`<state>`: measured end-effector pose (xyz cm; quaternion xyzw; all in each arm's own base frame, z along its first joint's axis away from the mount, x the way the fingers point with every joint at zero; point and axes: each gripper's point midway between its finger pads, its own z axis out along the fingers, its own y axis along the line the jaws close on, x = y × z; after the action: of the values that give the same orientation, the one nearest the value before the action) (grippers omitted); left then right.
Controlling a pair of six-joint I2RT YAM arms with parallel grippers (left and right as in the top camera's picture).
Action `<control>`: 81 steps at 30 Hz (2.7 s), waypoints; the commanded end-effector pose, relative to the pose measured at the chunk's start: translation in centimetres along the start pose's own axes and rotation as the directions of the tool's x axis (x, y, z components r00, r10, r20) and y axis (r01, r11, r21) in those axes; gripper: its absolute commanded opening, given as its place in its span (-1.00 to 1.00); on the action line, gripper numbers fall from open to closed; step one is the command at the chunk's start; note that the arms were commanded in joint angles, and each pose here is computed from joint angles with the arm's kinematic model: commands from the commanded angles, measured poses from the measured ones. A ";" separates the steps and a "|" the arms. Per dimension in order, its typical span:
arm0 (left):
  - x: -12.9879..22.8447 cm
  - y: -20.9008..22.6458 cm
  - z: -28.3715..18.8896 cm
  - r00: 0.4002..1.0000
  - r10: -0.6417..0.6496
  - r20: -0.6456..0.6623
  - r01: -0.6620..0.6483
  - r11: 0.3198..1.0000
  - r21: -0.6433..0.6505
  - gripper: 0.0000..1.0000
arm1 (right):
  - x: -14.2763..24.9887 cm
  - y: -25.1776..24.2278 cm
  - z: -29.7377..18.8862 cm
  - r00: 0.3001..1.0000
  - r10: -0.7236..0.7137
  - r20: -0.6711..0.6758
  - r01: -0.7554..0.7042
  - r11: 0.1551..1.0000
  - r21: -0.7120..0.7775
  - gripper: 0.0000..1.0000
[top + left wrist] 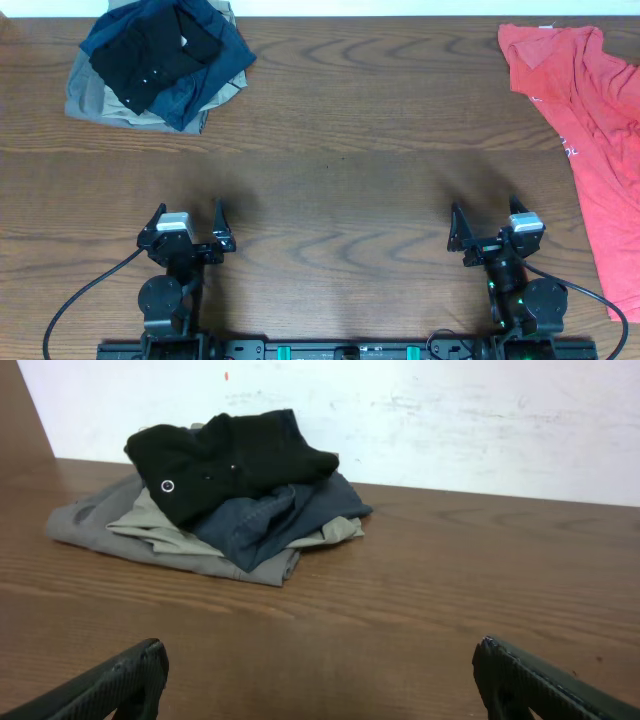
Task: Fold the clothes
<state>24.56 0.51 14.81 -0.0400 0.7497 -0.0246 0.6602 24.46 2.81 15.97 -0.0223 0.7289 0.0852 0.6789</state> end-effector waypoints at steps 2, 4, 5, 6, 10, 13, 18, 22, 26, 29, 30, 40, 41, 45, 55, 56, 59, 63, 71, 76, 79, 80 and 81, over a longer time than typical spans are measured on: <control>1.6 0.0 0.1 0.999 0.013 -0.050 -0.013 1.000 0.005 0.95 | 0.0 -0.3 0.0 1.000 -0.015 0.000 0.015 1.000 0.014 0.99; 1.6 0.0 0.1 0.999 0.013 -0.050 -0.013 1.000 0.005 0.96 | 0.0 -0.3 0.0 1.000 -0.015 0.000 0.015 1.000 0.014 0.99; 1.6 0.0 0.1 0.999 0.013 -0.050 -0.013 1.000 0.005 0.95 | 0.0 -0.3 0.0 1.000 -0.015 0.000 0.015 1.000 0.014 0.98; 1.6 0.0 0.1 0.999 0.013 -0.050 -0.013 1.000 0.005 0.96 | 0.0 -0.3 0.0 1.000 -0.015 0.000 0.015 1.000 0.014 0.99; 1.6 0.0 0.1 0.999 0.013 -0.050 -0.013 1.000 0.005 0.96 | 0.0 -0.3 0.0 1.000 -0.015 0.000 0.015 1.000 0.014 0.99; 1.6 0.0 0.1 0.999 0.013 -0.050 -0.013 1.000 0.005 0.96 | 0.0 -0.3 0.0 1.000 -0.015 0.000 0.015 1.000 0.014 0.98; 1.6 0.0 0.1 0.999 0.013 -0.050 -0.013 1.000 0.005 0.96 | 0.0 -0.3 0.0 1.000 -0.015 0.000 0.015 1.000 0.014 0.99; 1.6 0.0 0.1 0.999 0.013 -0.050 -0.013 1.000 0.005 0.96 | 0.0 -0.3 0.0 1.000 -0.015 0.000 0.015 1.000 0.014 0.98; 1.6 0.0 0.1 0.999 0.013 -0.050 -0.013 1.000 0.005 0.96 | 0.0 -0.3 0.0 1.000 -0.015 0.000 0.015 1.000 0.014 0.98; 1.6 0.0 0.1 0.999 0.013 -0.050 -0.013 1.000 0.005 0.96 | 0.0 -0.3 0.0 1.000 -0.015 0.000 0.015 1.000 0.014 0.97; 1.6 0.0 0.1 0.999 0.013 -0.050 -0.013 1.000 0.005 0.95 | 0.0 -0.3 0.0 1.000 -0.016 0.000 0.016 1.000 0.014 0.98; 1.6 0.0 0.1 0.999 0.013 -0.050 -0.013 1.000 0.005 0.96 | 0.0 -0.3 0.0 1.000 -0.015 0.000 0.015 1.000 0.014 0.99; 1.6 0.0 0.1 0.999 0.013 -0.050 -0.013 1.000 0.005 0.95 | 0.0 -0.3 0.0 1.000 -0.015 0.000 0.015 1.000 0.014 0.99; 1.6 0.0 0.1 0.999 0.013 -0.050 -0.013 1.000 0.005 0.96 | 0.0 -0.3 0.0 1.000 -0.015 0.000 0.015 1.000 0.014 0.98; 1.6 0.0 0.1 0.999 0.013 -0.050 -0.013 1.000 0.005 0.96 | 0.0 -0.3 0.0 1.000 -0.015 0.000 0.015 1.000 0.014 0.98; 1.6 0.0 0.1 0.999 0.013 -0.050 -0.013 1.000 0.005 0.96 | -0.1 0.0 0.0 1.000 0.008 0.003 -0.008 1.000 -0.005 0.98; 1.6 0.0 0.1 0.999 0.013 -0.050 -0.013 1.000 0.005 0.96 | 0.0 4.9 -0.8 0.960 0.267 -0.087 -0.281 0.919 -0.277 0.99; 1.6 0.0 0.1 0.999 0.013 -0.050 -0.013 1.000 0.005 0.96 | 0.5 10.0 -3.3 0.806 0.461 -0.370 -0.590 0.667 -0.455 0.99; 1.6 0.0 0.1 0.999 0.013 -0.050 -0.013 1.000 0.005 0.96 | -1.0 9.8 -3.1 0.746 0.555 -0.367 -0.665 0.606 -0.436 0.98; 1.6 0.0 0.1 0.999 0.013 -0.050 -0.013 1.000 0.005 0.96 | -2.6 10.0 -3.3 0.780 0.544 -0.310 -0.621 0.611 -0.491 0.99; 1.6 0.0 0.1 0.999 0.013 -0.050 -0.013 1.000 0.005 0.96 | -3.3 10.3 -3.6 0.796 0.530 -0.291 -0.596 0.607 -0.526 0.99; 1.6 0.0 0.1 0.999 0.013 -0.050 -0.013 1.000 0.005 0.96 | -3.6 10.1 -3.6 0.802 0.533 -0.269 -0.586 0.614 -0.529 0.98; 1.6 0.0 0.1 0.999 0.013 -0.050 -0.013 1.000 0.005 0.95 | -4.1 9.8 -3.4 0.811 0.537 -0.233 -0.569 0.630 -0.528 0.98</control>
<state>24.56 0.51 14.81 -0.0400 0.7497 -0.0246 0.6602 19.78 11.96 20.65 -0.0104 0.6654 0.5075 0.5474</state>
